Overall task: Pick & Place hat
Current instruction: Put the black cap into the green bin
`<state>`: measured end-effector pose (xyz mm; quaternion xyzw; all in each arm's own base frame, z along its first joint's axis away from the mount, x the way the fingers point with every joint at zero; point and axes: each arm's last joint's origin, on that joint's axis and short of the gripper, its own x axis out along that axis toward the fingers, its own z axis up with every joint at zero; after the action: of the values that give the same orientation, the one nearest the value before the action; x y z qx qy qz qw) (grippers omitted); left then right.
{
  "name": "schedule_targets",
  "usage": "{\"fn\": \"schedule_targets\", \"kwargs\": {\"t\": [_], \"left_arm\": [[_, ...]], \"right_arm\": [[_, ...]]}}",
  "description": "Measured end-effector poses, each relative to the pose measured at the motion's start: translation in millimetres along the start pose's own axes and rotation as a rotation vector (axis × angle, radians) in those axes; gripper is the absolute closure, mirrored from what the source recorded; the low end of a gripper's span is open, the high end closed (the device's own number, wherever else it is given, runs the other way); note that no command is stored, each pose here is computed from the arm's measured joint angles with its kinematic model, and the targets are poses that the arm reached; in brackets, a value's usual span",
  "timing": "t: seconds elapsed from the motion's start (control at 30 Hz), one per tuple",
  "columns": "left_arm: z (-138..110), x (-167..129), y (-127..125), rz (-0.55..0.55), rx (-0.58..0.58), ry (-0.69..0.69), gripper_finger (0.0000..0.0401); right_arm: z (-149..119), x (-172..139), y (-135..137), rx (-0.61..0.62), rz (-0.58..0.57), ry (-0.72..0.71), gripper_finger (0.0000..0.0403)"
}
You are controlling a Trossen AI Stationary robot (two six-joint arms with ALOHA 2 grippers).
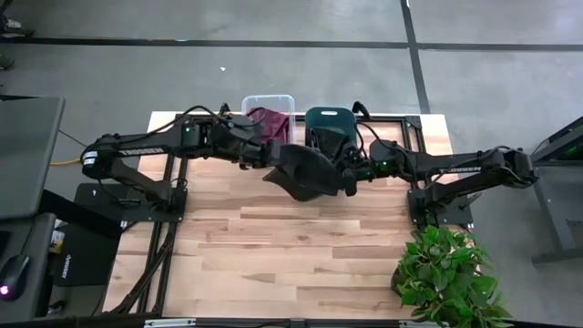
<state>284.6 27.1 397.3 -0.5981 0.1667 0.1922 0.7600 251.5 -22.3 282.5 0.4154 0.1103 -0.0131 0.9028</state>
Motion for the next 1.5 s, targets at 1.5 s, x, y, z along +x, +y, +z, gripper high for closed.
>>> {"fn": "schedule_targets", "kwargs": {"t": [1.5], "left_arm": [[15, 29, 0, -0.042, 0.035, -0.023, 0.0401]], "right_arm": [[19, -9, -15, 0.065, -0.085, -0.101, 0.0249]]}}
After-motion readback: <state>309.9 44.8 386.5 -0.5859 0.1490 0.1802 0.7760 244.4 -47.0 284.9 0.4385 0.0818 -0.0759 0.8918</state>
